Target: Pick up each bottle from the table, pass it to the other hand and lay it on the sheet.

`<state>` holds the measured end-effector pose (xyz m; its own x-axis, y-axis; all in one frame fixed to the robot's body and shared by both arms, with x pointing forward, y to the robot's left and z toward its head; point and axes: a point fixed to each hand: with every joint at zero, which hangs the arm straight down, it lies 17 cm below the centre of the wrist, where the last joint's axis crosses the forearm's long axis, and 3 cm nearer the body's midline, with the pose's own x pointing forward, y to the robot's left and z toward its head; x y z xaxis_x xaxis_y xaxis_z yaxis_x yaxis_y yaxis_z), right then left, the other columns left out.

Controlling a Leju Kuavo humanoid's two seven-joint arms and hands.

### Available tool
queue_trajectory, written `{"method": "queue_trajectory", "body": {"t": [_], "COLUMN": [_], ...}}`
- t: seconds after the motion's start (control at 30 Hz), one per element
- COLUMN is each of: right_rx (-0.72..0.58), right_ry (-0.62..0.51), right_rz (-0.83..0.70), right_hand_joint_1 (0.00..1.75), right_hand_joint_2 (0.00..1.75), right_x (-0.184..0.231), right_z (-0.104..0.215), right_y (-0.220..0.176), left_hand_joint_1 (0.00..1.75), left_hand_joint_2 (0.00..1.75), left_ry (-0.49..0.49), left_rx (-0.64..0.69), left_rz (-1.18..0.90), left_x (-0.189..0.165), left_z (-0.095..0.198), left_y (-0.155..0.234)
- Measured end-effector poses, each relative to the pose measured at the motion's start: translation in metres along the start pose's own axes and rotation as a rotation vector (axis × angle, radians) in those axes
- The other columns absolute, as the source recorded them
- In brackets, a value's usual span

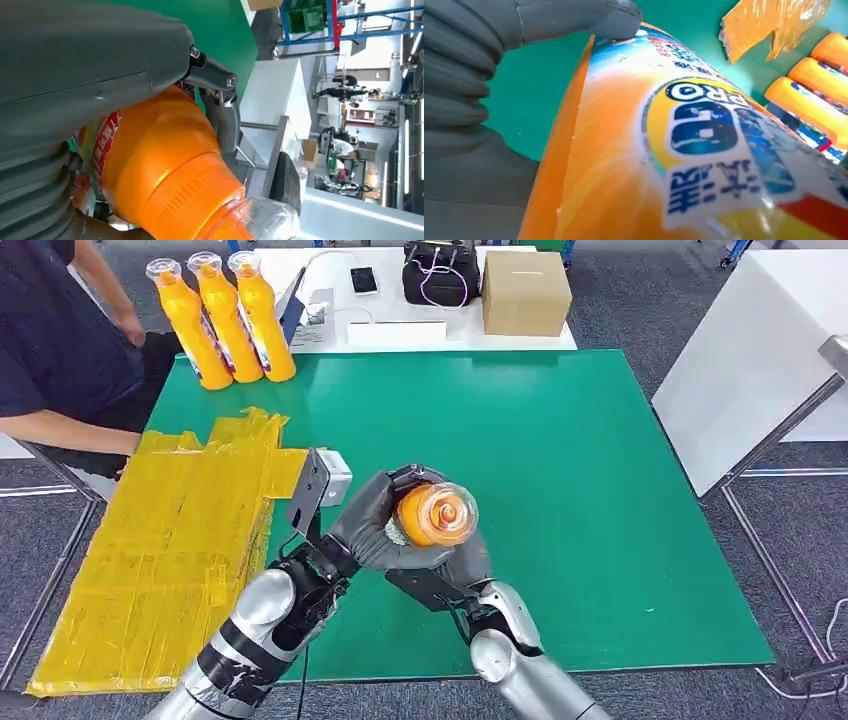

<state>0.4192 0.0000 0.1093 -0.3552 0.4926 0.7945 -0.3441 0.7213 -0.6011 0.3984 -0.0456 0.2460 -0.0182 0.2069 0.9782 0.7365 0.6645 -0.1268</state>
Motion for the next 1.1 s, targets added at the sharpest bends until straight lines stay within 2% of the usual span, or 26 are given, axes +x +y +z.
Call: {"method": "queue_trajectory", "body": {"t": [0.37, 0.4, 0.43, 0.87, 1.1], "right_rx": [-0.002, -0.002, -0.015, -0.021, -0.015], "right_ry": [-0.003, -0.002, -0.001, 0.031, 0.034], "right_rz": [0.000, 0.000, 0.007, 0.077, 0.092], "right_hand_joint_1": [1.75, 1.62, 0.00, 0.00, 0.00], "right_hand_joint_2": [1.75, 1.75, 0.00, 0.00, 0.00], "right_x": [-0.0001, -0.0004, -0.0009, -0.0091, -0.0078], "right_z": [0.0002, 0.0004, 0.0002, -0.0002, -0.0008], "right_y": [-0.0007, -0.0007, -0.0030, -0.0071, -0.0085], "left_hand_joint_1": [1.75, 1.75, 1.75, 1.75, 1.75], "left_hand_joint_2": [1.75, 1.75, 1.75, 1.75, 1.75], "left_ry": [0.000, 0.001, 0.003, 0.008, -0.011], "left_rx": [-0.001, -0.001, 0.000, 0.024, 0.071], "left_rz": [0.000, 0.000, -0.004, -0.034, -0.120], "left_x": [-0.0001, -0.0003, -0.0015, -0.0083, -0.0062], "left_z": [0.0000, 0.0001, 0.0005, 0.0038, 0.0051], "left_y": [-0.0001, -0.0001, -0.0004, 0.0014, 0.0056]}}
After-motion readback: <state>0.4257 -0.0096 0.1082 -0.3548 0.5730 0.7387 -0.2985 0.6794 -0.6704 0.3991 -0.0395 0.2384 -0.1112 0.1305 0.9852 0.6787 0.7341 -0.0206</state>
